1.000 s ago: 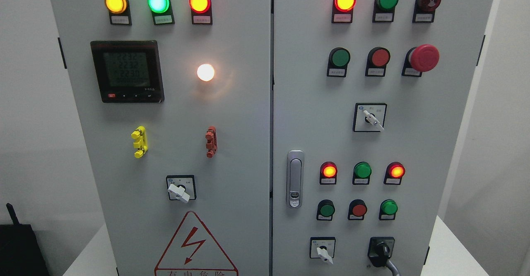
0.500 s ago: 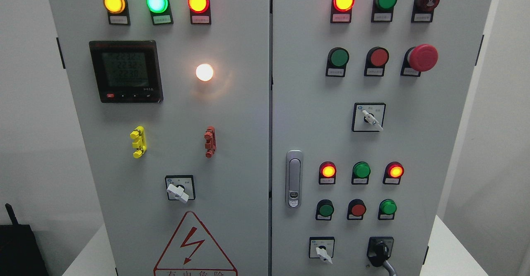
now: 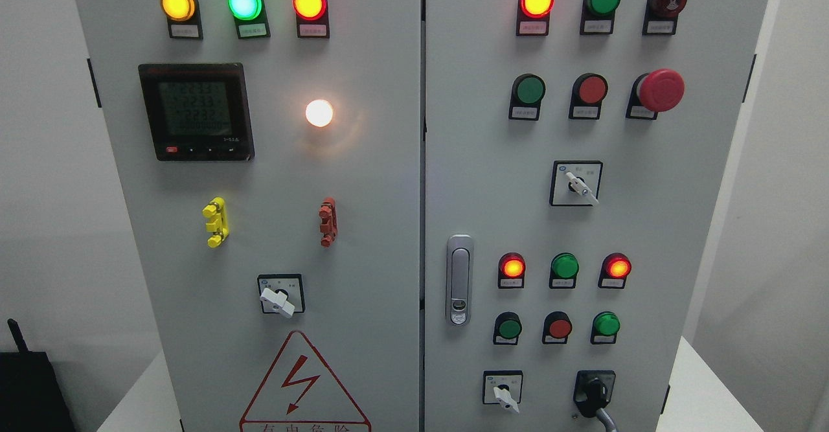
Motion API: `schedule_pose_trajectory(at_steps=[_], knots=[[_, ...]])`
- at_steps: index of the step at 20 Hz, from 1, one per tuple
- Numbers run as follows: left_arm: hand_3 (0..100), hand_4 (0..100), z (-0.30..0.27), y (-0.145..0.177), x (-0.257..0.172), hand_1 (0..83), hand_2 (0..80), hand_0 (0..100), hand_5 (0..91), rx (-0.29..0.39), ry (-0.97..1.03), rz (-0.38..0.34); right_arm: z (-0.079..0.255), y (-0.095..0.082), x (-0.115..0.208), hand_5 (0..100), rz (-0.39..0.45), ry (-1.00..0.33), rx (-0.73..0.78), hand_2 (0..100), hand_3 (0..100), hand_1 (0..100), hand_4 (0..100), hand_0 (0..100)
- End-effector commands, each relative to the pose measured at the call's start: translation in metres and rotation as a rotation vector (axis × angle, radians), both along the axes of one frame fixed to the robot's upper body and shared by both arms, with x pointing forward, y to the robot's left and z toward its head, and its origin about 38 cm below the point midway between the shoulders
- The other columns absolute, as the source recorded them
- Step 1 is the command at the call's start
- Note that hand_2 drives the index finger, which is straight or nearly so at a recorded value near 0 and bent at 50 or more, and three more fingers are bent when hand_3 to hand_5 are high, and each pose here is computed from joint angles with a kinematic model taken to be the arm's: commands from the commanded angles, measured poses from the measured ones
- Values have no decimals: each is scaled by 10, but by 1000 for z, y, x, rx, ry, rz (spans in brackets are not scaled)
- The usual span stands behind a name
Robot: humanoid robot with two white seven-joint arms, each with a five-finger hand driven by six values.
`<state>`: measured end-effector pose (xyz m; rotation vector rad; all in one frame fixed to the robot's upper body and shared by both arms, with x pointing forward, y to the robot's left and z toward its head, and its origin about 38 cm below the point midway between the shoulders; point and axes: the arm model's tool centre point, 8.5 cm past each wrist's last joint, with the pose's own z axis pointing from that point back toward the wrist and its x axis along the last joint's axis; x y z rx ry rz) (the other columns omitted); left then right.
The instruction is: Trip black knob to open circuit
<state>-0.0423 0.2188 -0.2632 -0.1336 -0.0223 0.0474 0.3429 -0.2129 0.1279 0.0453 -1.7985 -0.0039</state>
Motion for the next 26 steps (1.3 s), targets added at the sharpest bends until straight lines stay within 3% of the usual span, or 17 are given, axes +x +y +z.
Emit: schedule_pose_trajectory(at_steps=[1, 26], knots=[[0, 0, 0, 0, 0, 389, 0, 120, 0, 0, 0, -23, 2, 2, -1, 911, 16, -7, -11, 0, 974, 0, 896, 0], [0, 0, 0, 0, 0, 389, 0, 120, 0, 0, 0, -23, 5, 2, -1, 907, 16, -20, -9, 0, 974, 0, 894, 0]])
